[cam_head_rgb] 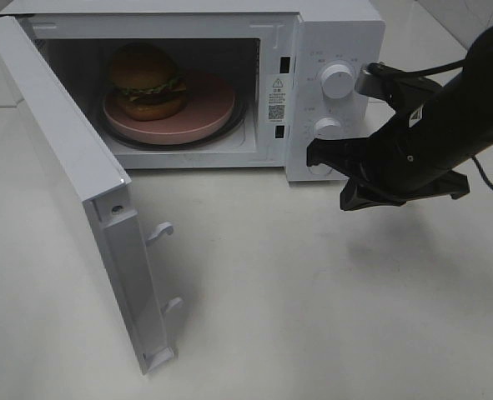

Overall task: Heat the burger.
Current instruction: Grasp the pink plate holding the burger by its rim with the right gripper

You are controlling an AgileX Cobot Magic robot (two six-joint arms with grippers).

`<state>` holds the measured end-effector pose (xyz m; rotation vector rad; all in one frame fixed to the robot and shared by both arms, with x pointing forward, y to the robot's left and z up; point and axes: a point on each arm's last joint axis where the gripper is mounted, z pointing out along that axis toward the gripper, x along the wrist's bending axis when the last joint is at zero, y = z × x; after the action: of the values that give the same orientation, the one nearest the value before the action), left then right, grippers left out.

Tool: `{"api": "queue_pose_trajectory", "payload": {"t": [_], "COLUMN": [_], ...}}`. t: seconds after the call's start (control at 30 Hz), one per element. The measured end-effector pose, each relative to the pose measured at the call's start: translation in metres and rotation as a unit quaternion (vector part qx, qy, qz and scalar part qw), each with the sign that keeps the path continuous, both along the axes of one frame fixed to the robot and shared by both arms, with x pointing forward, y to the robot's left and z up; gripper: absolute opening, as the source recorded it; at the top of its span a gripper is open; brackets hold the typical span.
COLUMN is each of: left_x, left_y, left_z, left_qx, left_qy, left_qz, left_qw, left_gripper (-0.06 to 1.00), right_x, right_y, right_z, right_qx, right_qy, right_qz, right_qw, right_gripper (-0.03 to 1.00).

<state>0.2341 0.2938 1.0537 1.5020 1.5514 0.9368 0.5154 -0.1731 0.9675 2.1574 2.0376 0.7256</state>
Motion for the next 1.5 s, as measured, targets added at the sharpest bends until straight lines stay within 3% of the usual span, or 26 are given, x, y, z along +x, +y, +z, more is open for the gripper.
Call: {"api": "queue_pose_trajectory", "payload": {"t": [0.23,0.3,0.33,0.37,0.4,0.43,0.47,0.5,0.53,0.6,0.63,0.7,0.73,0.77,0.8,0.83,0.9,0.93,1.0,1.1,1.2,1.23,1.3,1.33,1.4,1.5], "left_x": [0.0,0.0,0.0,0.0,0.0,0.0,0.0,0.0,0.0,0.0,0.0,0.0,0.0,0.0,0.0,0.0,0.0,0.0,0.0,0.0,0.0,0.0,0.0,0.0,0.0,0.0], "left_y": [0.0,0.0,0.0,0.0,0.0,0.0,0.0,0.0,0.0,0.0,0.0,0.0,0.0,0.0,0.0,0.0,0.0,0.0,0.0,0.0,0.0,0.0,0.0,0.0,0.0,0.0], "left_z": [0.0,0.0,0.0,0.0,0.0,0.0,0.0,0.0,0.0,0.0,0.0,0.0,0.0,0.0,0.0,0.0,0.0,0.0,0.0,0.0,0.0,0.0,0.0,0.0,0.0,0.0], "left_qx": [0.0,0.0,0.0,0.0,0.0,0.0,0.0,0.0,0.0,0.0,0.0,0.0,0.0,0.0,0.0,0.0,0.0,0.0,0.0,0.0,0.0,0.0,0.0,0.0,0.0,0.0], "left_qy": [0.0,0.0,0.0,0.0,0.0,0.0,0.0,0.0,0.0,0.0,0.0,0.0,0.0,0.0,0.0,0.0,0.0,0.0,0.0,0.0,0.0,0.0,0.0,0.0,0.0,0.0], "left_qz": [0.0,0.0,0.0,0.0,0.0,0.0,0.0,0.0,0.0,0.0,0.0,0.0,0.0,0.0,0.0,0.0,0.0,0.0,0.0,0.0,0.0,0.0,0.0,0.0,0.0,0.0], "left_qw": [1.0,1.0,1.0,1.0,1.0,1.0,1.0,1.0,1.0,1.0,1.0,1.0,1.0,1.0,1.0,1.0,1.0,1.0,1.0,1.0,1.0,1.0,1.0,1.0,1.0,1.0], "left_gripper": [0.99,0.99,0.99,0.99,0.99,0.99,0.99,0.99,0.99,0.99,0.99,0.99,0.99,0.99,0.99,0.99,0.99,0.99,0.99,0.99,0.99,0.99,0.99,0.99,0.99,0.99], "right_x": [-0.001,-0.002,-0.002,-0.004,-0.004,-0.006,-0.007,-0.009,-0.009,-0.009,-0.009,-0.01,-0.01,-0.01,-0.01,-0.01,-0.01,-0.01,-0.008,-0.007,-0.003,-0.003,-0.002,-0.002,-0.001,0.001], "right_y": [0.003,0.005,0.005,0.006,0.006,0.007,0.007,0.008,0.008,0.009,0.009,0.008,0.008,0.008,0.008,0.008,0.008,0.008,0.005,0.003,0.003,0.003,0.009,0.009,0.015,0.022], "right_z": [0.015,0.021,0.021,0.024,0.024,0.027,0.027,0.029,0.029,0.031,0.031,0.032,0.032,0.032,0.032,0.032,0.031,0.031,0.031,0.031,0.03,0.03,0.033,0.033,0.036,0.037], "right_qx": [-0.066,-0.086,-0.086,-0.095,-0.095,-0.105,-0.108,-0.116,-0.116,-0.128,-0.128,-0.15,-0.15,-0.156,-0.166,-0.166,-0.182,-0.182,-0.207,-0.216,-0.276,-0.276,-0.307,-0.307,-0.325,-0.337], "right_qy": [0.021,0.021,0.021,0.019,0.019,0.016,0.015,0.008,0.008,-0.007,-0.007,-0.038,-0.038,-0.047,-0.063,-0.063,-0.081,-0.081,-0.085,-0.086,-0.084,-0.084,-0.097,-0.097,-0.116,-0.138], "right_qz": [0.158,0.239,0.239,0.296,0.296,0.361,0.387,0.446,0.446,0.498,0.498,0.586,0.586,0.608,0.645,0.645,0.69,0.69,0.708,0.71,0.713,0.713,0.703,0.703,0.686,0.675], "right_qw": [0.985,0.967,0.967,0.95,0.95,0.926,0.916,0.887,0.887,0.858,0.858,0.796,0.796,0.777,0.743,0.743,0.696,0.696,0.67,0.665,0.639,0.639,0.634,0.634,0.641,0.642], "right_gripper": [0.02,0.02,0.02,0.02,0.02,0.02,0.02,0.02,0.02,0.02,0.02,0.02,0.02,0.03,0.04,0.04,0.05,0.05,0.12,0.15,0.39,0.39,0.57,0.57,0.75,0.85]}}
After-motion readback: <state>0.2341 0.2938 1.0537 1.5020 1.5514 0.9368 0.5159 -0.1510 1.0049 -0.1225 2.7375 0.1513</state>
